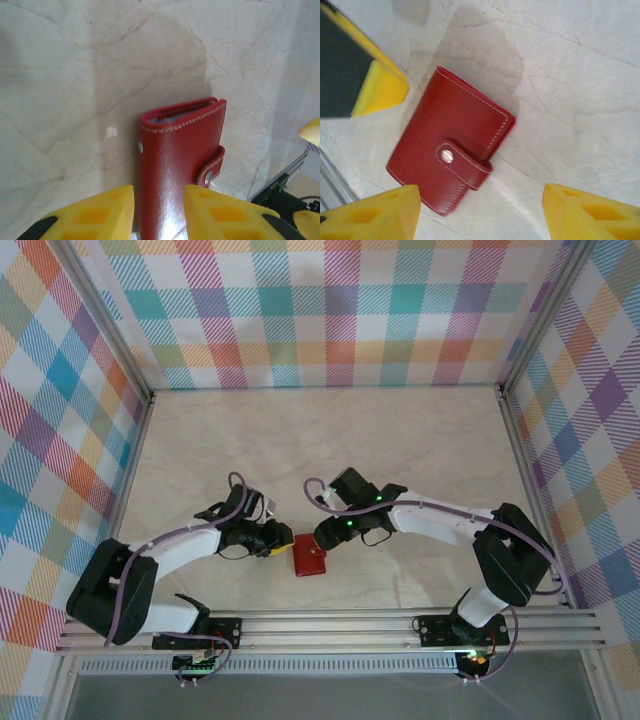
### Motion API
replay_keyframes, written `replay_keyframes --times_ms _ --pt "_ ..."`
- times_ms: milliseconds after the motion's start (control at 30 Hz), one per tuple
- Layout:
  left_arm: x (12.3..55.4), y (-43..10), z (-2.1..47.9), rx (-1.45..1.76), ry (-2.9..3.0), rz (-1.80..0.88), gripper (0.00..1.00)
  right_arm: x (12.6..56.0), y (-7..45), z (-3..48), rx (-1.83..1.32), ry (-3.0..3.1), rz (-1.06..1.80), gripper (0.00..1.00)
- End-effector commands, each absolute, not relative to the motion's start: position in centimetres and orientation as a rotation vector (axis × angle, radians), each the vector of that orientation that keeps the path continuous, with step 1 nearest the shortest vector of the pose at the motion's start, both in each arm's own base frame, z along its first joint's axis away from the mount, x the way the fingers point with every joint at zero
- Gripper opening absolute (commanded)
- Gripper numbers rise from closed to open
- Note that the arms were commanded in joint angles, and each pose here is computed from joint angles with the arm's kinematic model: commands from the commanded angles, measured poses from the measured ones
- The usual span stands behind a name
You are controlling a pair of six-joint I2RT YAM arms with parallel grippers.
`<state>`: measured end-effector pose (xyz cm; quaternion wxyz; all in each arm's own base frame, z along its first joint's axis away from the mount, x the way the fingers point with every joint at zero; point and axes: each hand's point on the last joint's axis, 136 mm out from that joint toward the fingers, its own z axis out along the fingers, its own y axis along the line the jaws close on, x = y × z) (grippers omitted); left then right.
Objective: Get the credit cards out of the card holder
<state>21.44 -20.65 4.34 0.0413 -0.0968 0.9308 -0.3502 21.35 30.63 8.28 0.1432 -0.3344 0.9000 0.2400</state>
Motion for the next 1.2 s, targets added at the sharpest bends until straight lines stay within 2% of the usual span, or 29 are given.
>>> replay_keyframes --times_ms 0,100,200,367,567,1167 --pt "22.2 -21.8 3.8 -0.296 2.831 -1.132 0.34 21.7 30.3 8.9 -1.213 2.404 0.718 0.66" --pt "22.3 -22.1 3.0 -0.296 2.852 -1.129 0.33 22.3 29.8 8.2 -1.31 2.382 0.641 0.69" --pt "22.6 -22.6 2.8 -0.286 2.86 -1.14 0.33 21.0 30.9 8.3 -1.5 2.22 0.736 0.69" --pt "22.7 -22.6 2.5 -0.276 2.882 -1.098 0.28 19.2 31.8 8.4 -1.72 1.929 0.786 0.57" --pt "22.3 -22.5 2.0 -0.253 2.928 -1.049 0.25 18.3 32.9 7.3 -1.89 1.843 0.764 0.52" --pt "21.2 -21.7 1.2 -0.252 2.991 -0.973 0.23 18.6 33.8 3.2 -2.022 1.931 0.547 0.46"
